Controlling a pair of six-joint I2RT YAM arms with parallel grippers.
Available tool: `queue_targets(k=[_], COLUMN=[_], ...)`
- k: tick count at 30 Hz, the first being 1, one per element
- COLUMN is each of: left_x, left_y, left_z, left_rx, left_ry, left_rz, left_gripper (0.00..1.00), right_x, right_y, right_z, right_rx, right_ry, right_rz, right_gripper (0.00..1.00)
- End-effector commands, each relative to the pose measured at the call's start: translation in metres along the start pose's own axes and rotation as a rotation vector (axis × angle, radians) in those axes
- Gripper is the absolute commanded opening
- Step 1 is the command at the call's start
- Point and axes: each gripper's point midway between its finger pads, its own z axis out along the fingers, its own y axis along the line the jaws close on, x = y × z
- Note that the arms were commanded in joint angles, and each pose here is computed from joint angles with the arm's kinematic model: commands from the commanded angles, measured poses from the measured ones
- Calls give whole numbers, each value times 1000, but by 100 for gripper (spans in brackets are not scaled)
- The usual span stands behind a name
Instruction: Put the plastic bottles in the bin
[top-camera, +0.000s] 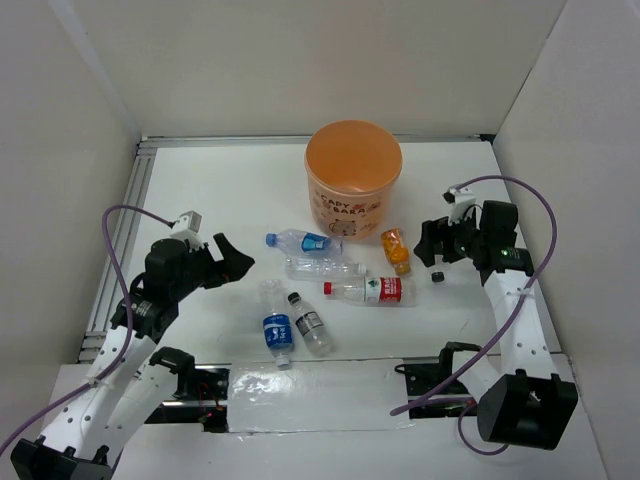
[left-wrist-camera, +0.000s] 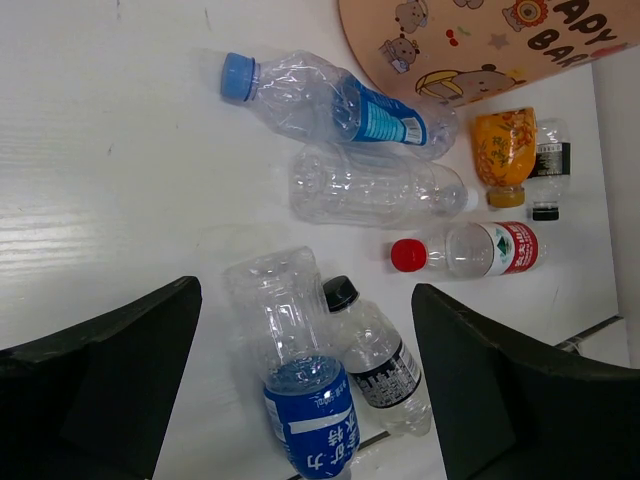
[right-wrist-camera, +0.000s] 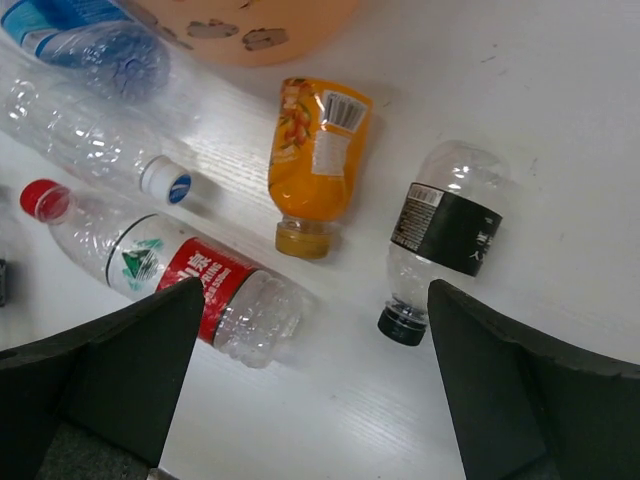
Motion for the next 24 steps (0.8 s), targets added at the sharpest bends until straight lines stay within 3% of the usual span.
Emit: queue_targets(k=[1, 10, 12, 13, 14, 16, 17, 18, 20, 23, 24], left_x=[-12, -17, -17, -16, -16, -14, -10, -8, -4, 10, 11], left_y=[-12, -17, -17, -19, -19, -19, -18, -17, -15, -12, -9], left_z=[0, -3, -3, -3, -3, -2, -2, -2, 0, -2, -3], left_rx=[51, 69, 69, 76, 76, 78, 71, 66, 58, 33, 15], left_ry=[-47, -57, -57, -51, -51, -39, -13, -5, 28, 93, 97], left_rz=[4, 27, 27, 28, 28, 26, 22, 20, 14, -8, -21], left_gripper=[99, 99, 99, 98, 95, 63, 54, 51, 63, 95, 97], right_x=[-29, -26, -13, -9, 5, 11, 14, 11, 14, 14, 15], right_y=[-12, 7, 17, 32, 38, 56, 60, 70, 81, 94, 94], right_z=[-9, -9, -10, -10, -9, -11, -7, -6, -1, 14, 18], right_rx=[91, -3, -87, -186, -248, -347, -378, -408, -438, -468, -465], right_ry=[-98, -129, -78, -79, -28, 13, 31, 31, 55, 73, 83], right_rz=[-18, -63, -212, -252, -294, -340, -372, -419, -455, -522, -546], right_gripper=[100, 100, 98, 85, 77, 67, 67, 70, 83, 98, 100])
